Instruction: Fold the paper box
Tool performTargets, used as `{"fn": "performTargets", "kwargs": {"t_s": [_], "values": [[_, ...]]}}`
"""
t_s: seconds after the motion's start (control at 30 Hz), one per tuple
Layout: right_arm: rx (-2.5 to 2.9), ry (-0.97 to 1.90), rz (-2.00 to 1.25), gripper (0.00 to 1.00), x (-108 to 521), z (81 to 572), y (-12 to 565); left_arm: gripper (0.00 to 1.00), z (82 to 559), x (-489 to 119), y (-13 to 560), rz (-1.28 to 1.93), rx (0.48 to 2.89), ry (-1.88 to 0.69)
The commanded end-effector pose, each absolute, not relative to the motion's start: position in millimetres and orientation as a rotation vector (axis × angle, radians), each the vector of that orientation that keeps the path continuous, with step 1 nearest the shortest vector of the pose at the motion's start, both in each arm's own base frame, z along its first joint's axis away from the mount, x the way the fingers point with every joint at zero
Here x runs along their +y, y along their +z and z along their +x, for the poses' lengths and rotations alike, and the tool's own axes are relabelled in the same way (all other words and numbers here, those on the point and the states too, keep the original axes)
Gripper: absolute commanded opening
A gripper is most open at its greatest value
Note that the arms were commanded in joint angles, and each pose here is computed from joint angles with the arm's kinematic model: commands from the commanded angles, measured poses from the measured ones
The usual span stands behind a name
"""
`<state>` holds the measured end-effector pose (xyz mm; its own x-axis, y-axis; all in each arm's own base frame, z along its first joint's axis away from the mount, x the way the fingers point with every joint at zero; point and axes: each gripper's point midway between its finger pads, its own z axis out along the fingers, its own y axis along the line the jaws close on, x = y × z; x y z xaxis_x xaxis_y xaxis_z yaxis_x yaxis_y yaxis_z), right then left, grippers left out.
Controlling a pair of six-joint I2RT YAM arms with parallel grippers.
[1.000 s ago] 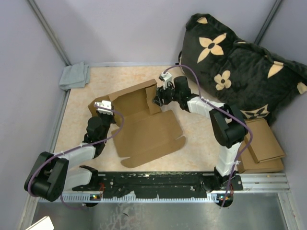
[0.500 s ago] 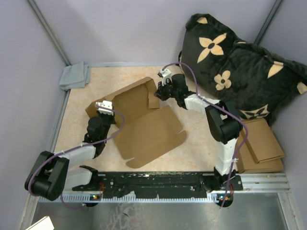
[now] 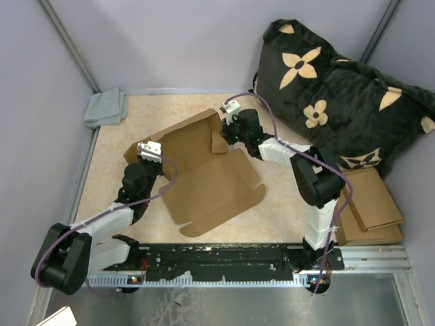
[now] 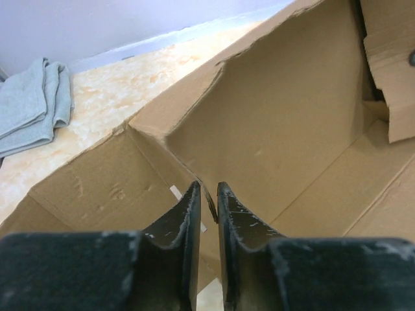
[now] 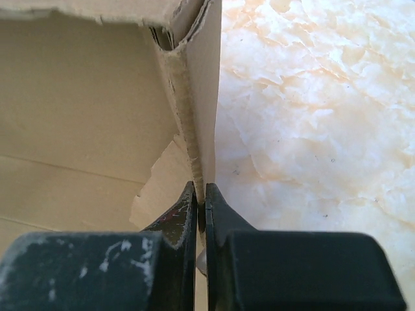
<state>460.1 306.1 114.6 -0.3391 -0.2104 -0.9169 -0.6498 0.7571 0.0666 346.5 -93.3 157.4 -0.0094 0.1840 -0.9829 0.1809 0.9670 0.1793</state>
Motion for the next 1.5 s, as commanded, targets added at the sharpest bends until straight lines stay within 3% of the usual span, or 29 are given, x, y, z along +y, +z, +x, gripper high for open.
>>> {"fn": "performTargets", "kwargs": {"t_s": [0.0, 0.1, 0.13, 0.23, 0.33, 0.47, 0.6, 0.77, 0.93, 1.2, 1.47], "values": [[1.886, 0.51, -0.666, 0.0, 299.7, 446.4, 124.1, 0.29, 346.5, -105.3, 187.9, 0.317, 1.537, -0.041], [1.895, 0.533, -0.631, 0.0, 299.6, 442.1, 122.9, 0.43, 341.7, -101.3, 197.8, 0.27, 1.54, -0.058], [1.897, 0.527, -0.617, 0.0, 299.2, 442.1, 123.0, 0.54, 338.9, -101.9, 201.9, 0.263, 1.542, -0.074], [1.898, 0.517, -0.592, 0.0, 300.8, 441.4, 122.2, 0.59, 327.1, -105.8, 209.7, 0.251, 1.572, -0.141], [1.9, 0.523, -0.58, 0.01, 302.4, 441.1, 122.2, 0.56, 313.2, -111.9, 232.3, 0.215, 1.563, -0.244], [1.898, 0.545, -0.597, 0.02, 306.1, 436.6, 123.7, 0.51, 305.5, -107.5, 305.5, 0.097, 1.387, -0.325], [1.898, 0.574, -0.633, 0.04, 311.1, 429.9, 123.1, 0.5, 347.1, -106.7, 342.3, 0.042, 1.393, -0.237], [1.903, 0.6, -0.658, 0.04, 313.1, 422.2, 121.0, 0.49, 437.4, -138.8, 315.8, 0.08, 1.592, -0.159], [1.913, 0.632, -0.666, 0.06, 315.2, 416.2, 118.7, 0.41, 496.7, -163.0, 247.5, 0.174, 1.756, -0.092], [1.891, 0.652, -0.698, 0.14, 317.9, 412.3, 123.7, 0.33, 493.1, -176.1, 190.3, 0.219, 1.868, -0.155], [1.915, 0.803, -0.8, 0.33, 337.1, 395.3, 116.6, 0.29, 482.2, -181.9, 190.7, 0.241, 1.832, -0.216]]}}
